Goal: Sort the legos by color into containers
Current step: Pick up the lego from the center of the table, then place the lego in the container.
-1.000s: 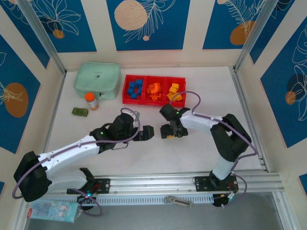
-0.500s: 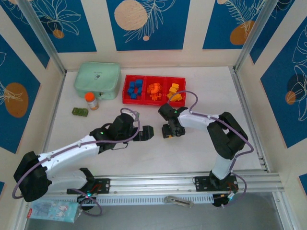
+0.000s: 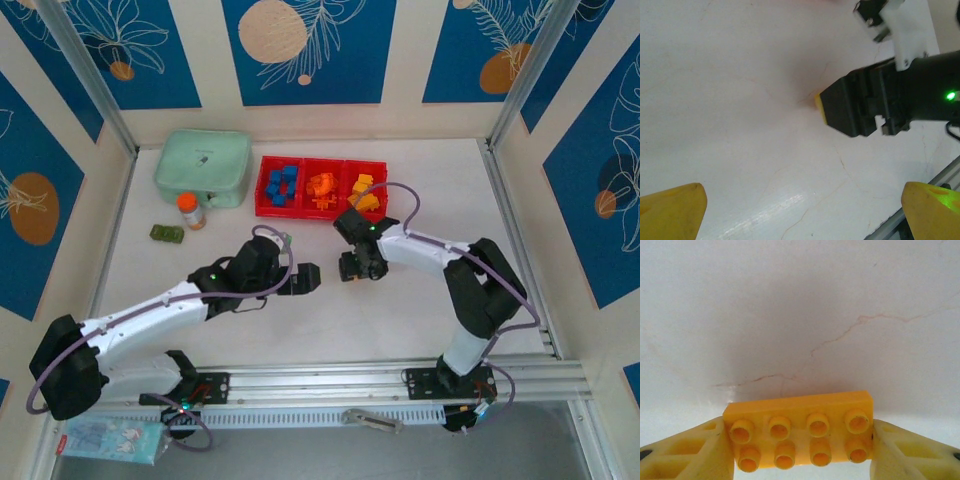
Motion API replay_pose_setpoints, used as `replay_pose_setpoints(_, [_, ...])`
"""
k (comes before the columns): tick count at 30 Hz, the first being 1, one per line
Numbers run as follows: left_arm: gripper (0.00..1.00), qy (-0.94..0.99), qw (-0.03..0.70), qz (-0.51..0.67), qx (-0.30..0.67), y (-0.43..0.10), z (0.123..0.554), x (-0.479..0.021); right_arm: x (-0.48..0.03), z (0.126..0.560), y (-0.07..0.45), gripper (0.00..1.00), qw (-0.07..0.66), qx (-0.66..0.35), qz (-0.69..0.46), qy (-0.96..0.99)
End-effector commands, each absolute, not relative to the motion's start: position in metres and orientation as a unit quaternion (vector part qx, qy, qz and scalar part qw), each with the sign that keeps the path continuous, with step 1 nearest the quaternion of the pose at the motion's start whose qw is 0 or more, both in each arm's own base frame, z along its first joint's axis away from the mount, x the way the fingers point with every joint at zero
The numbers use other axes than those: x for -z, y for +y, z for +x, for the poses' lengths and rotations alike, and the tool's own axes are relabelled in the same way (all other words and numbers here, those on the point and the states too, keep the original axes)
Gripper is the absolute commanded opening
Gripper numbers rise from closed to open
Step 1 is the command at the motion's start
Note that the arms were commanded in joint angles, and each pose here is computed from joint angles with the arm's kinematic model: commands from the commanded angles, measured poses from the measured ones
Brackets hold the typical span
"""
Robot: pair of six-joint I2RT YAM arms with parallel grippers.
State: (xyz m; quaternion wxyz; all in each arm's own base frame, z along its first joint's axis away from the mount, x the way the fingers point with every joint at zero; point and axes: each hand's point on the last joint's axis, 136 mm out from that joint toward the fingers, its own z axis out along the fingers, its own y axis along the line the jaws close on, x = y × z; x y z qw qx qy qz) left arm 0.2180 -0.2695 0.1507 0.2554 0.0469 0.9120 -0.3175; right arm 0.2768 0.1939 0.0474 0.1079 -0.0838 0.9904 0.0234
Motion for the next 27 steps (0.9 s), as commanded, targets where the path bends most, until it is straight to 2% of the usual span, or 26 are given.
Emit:
replay_pose_setpoints(1, [0.99, 0.906, 0.279, 0.056, 0.315, -0.267, 0.227, -0.172, -0.079, 0.293, 0.195, 0.56, 0.138, -0.045, -0.078, 0.986])
replay_pose_setpoints(13, [0.99, 0.899, 0.295, 0.034, 0.321, -0.249, 0.261, -0.193, -0.135, 0.403, 0.181, 0.57, 0.229, -0.048, -0.023, 0.972])
replay_pose_setpoints(22, [0.99, 0.900, 0.295, 0.010, 0.321, -0.233, 0.281, -0.195, -0.143, 0.495, 0.172, 0.57, 0.266, -0.020, 0.003, 0.964])
replay_pose_setpoints(27, [0.99, 0.900, 0.298, 0.002, 0.318, -0.227, 0.286, -0.196, -0.129, 0.522, 0.162, 0.59, 0.254, -0.011, 0.022, 0.967])
